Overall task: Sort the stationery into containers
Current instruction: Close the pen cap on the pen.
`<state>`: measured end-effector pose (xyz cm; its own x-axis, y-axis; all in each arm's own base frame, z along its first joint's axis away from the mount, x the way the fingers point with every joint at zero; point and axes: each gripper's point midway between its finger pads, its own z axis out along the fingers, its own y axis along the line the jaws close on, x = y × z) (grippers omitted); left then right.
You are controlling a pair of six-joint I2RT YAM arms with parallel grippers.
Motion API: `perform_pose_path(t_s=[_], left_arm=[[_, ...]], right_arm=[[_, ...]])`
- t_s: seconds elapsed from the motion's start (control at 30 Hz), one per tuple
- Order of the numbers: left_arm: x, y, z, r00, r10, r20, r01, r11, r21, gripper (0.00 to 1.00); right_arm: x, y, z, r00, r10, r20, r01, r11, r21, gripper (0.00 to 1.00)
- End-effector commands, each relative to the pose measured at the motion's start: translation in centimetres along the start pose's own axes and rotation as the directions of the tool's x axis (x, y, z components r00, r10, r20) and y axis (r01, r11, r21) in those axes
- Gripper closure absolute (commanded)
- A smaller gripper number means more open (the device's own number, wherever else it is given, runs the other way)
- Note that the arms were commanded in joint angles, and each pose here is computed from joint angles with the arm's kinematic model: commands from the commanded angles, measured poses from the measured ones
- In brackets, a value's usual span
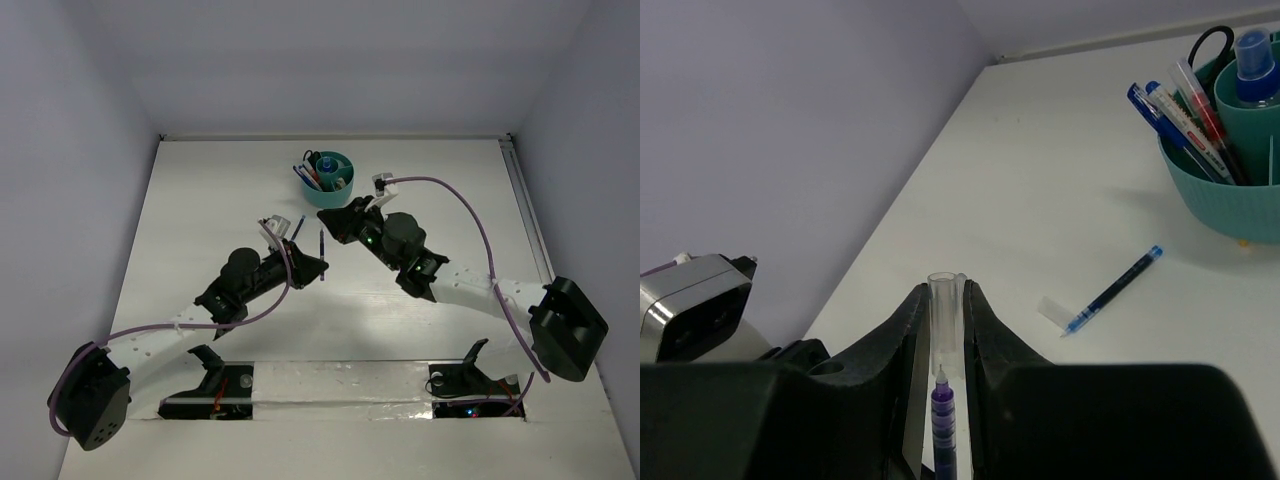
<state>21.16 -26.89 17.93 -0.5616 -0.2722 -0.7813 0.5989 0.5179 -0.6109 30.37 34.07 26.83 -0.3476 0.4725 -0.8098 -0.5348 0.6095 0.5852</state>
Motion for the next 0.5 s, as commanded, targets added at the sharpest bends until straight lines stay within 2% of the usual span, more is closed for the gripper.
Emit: perform_pose_path(t_s=[0.0, 0.47], left_arm=[[-1.7, -1.2, -0.1, 0.998, 0.029, 0.056, -0.031, 0.999, 0.032, 1.00], [-3.8, -2.9, -0.4, 0.995, 0.023, 0.100, -0.030, 0.998, 0.064, 1.00]], right_arm=[[-1.5, 1.8, 0.1, 0.998, 0.006, 0.063, -0.003, 0.999, -0.051, 1.00], [0.5, 1.4, -1.2, 0.998, -0.033, 0.050, 0.035, 0.998, -0.046, 1.00]])
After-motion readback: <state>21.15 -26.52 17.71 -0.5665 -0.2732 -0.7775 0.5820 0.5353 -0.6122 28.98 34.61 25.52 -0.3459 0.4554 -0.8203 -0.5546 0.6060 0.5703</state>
